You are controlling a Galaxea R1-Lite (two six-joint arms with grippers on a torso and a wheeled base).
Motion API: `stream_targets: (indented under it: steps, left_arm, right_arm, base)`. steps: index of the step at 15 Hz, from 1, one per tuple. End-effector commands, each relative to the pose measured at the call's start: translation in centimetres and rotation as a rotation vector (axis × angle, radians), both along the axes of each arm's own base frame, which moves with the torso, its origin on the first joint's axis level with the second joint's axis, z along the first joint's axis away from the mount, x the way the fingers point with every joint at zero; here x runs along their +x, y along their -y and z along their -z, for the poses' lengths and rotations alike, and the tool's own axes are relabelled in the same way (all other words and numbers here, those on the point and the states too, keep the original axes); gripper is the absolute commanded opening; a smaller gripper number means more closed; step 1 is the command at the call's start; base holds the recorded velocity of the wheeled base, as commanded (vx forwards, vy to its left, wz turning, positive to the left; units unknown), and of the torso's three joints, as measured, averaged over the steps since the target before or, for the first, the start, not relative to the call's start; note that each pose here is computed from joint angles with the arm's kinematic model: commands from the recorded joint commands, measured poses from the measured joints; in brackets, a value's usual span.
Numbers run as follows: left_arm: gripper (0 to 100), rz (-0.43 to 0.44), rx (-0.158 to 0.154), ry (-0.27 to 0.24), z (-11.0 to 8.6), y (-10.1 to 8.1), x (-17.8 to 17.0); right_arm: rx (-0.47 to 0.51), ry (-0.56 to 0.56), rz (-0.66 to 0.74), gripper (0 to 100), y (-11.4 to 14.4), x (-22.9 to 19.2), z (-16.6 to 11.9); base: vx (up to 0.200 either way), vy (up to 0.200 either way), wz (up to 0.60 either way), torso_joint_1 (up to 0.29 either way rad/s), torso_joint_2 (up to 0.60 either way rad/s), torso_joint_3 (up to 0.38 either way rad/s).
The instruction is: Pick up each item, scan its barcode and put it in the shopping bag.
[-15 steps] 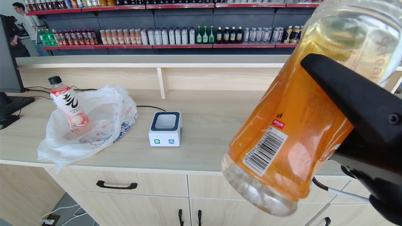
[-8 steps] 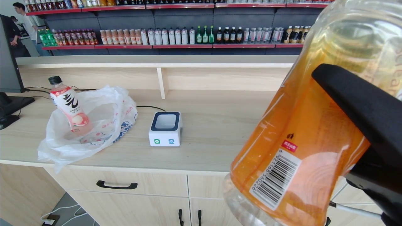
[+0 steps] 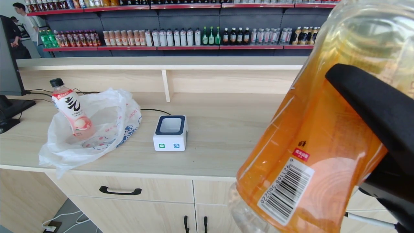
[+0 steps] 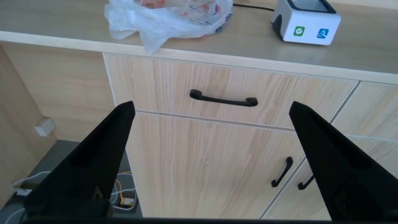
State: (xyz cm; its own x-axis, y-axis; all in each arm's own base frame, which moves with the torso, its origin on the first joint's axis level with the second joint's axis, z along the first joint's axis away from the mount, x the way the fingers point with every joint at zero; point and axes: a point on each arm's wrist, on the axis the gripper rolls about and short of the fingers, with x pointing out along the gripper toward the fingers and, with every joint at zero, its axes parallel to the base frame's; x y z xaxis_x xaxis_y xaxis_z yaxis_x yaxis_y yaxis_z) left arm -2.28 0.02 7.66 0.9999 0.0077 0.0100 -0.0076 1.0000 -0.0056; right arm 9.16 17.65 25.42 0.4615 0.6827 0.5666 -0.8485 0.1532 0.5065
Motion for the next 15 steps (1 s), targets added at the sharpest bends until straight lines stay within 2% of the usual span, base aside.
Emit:
stream_targets:
  steps: [1, 7, 8, 9, 10, 15]
  left_arm:
    - [100, 0.0, -0.001, -0.001, 0.0, 0.0, 0.0]
    - [100, 0.0, -0.001, -0.001, 0.0, 0.0, 0.0]
    - [100, -0.002, -0.001, -0.001, 0.0, 0.0, 0.0]
    - [100, -0.002, -0.001, -0.001, 0.0, 0.0, 0.0]
    - [100, -0.002, -0.001, 0.002, 0.0, 0.0, 0.0]
    - [100, -0.002, -0.001, 0.001, 0.0, 0.0, 0.0]
  right_arm:
    - [-0.01, 0.001, 0.003, 0, -0.3, 0.1, 0.2]
    - [-0.219, 0.122, 0.164, 0, -2.5, 1.8, 2.4]
    - [-0.225, 0.126, 0.176, 0, -2.7, 1.9, 2.4]
    - [-0.26, 0.144, 0.254, 0, -3.2, 2.3, 2.5]
    - [-0.277, 0.169, 0.285, 0, -3.2, 2.4, 2.5]
    - [-0.534, 0.242, 0.513, 0, -0.9, 5.2, 3.8]
  base:
    - [0.0, 0.0, 0.0, 0.0, 0.0, 0.0]
    - [0.0, 0.0, 0.0, 0.0, 0.0, 0.0]
    - [0.0, 0.0, 0.0, 0.0, 0.0, 0.0]
    - [0.0, 0.0, 0.0, 0.0, 0.0, 0.0]
    - [0.0, 0.0, 0.0, 0.0, 0.0, 0.0]
    - [0.0, 0.0, 0.0, 0.0, 0.0, 0.0]
